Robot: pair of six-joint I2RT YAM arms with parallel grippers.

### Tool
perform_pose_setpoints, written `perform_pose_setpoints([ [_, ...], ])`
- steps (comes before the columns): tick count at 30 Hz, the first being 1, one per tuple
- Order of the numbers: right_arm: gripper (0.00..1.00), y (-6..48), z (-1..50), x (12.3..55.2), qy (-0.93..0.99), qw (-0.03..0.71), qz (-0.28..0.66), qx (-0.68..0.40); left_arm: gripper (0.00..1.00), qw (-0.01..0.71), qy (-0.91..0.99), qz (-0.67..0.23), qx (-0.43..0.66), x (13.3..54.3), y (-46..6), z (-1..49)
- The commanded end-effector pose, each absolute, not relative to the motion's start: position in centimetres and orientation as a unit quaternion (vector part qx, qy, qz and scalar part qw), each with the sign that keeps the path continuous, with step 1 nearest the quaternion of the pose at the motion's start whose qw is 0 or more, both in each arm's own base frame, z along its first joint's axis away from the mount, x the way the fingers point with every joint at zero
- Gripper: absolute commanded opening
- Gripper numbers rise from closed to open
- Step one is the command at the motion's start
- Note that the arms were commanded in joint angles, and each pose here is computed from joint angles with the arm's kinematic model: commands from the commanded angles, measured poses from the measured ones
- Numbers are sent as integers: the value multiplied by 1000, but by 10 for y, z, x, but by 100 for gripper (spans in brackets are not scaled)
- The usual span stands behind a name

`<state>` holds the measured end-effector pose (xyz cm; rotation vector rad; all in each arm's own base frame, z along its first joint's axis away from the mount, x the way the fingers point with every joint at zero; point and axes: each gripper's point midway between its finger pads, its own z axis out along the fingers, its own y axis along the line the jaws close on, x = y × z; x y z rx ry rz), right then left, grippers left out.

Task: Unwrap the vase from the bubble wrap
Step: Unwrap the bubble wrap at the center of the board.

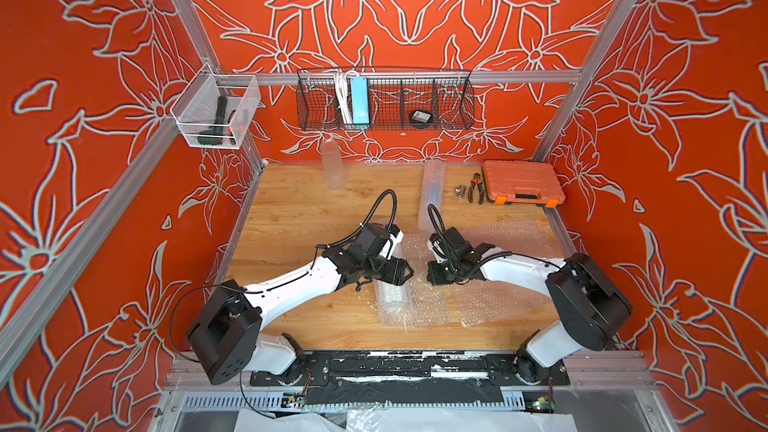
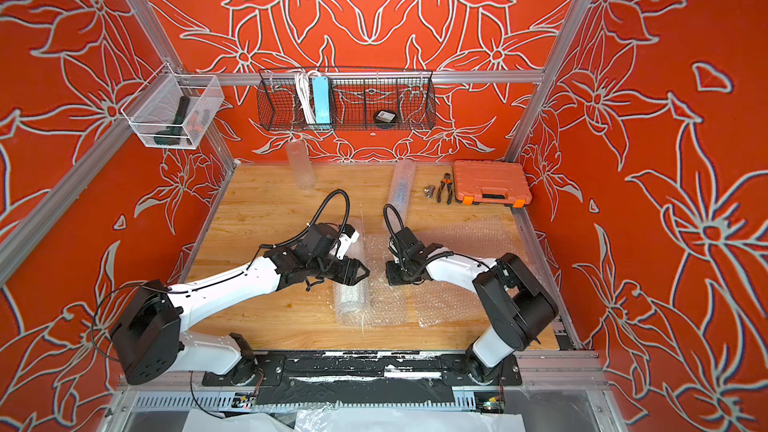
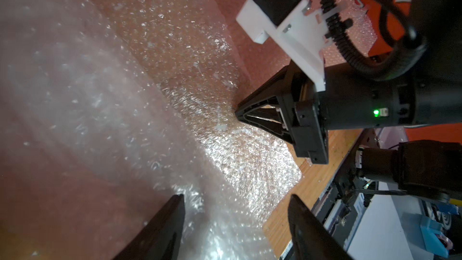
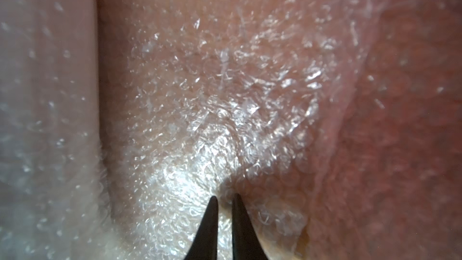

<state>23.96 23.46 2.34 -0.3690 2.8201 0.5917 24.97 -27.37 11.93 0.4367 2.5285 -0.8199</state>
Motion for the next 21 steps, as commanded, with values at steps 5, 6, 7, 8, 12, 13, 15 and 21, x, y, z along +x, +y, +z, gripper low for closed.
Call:
perform_pose_setpoints([
  [5,14,223,19,233,970,111,179,-119,68,200,959,-156,122,242,-218,82],
  [6,14,223,20,234,970,112,180,-118,68,201,961,-146,119,242,-213,81],
  [7,14,223,20,234,970,113,180,-118,68,203,963,-135,116,242,-208,80],
  [8,14,223,21,234,970,113,179,-119,68,206,964,-123,112,242,-203,79],
  [12,14,224,22,234,970,114,180,-119,68,214,969,-81,95,243,-184,75],
  [13,14,224,23,235,970,114,180,-120,68,214,970,-70,90,243,-180,73],
  [15,14,223,24,235,970,116,179,-120,68,217,971,-55,81,243,-173,70],
  [21,14,222,26,236,971,117,172,-121,70,240,970,2,40,245,-145,71],
])
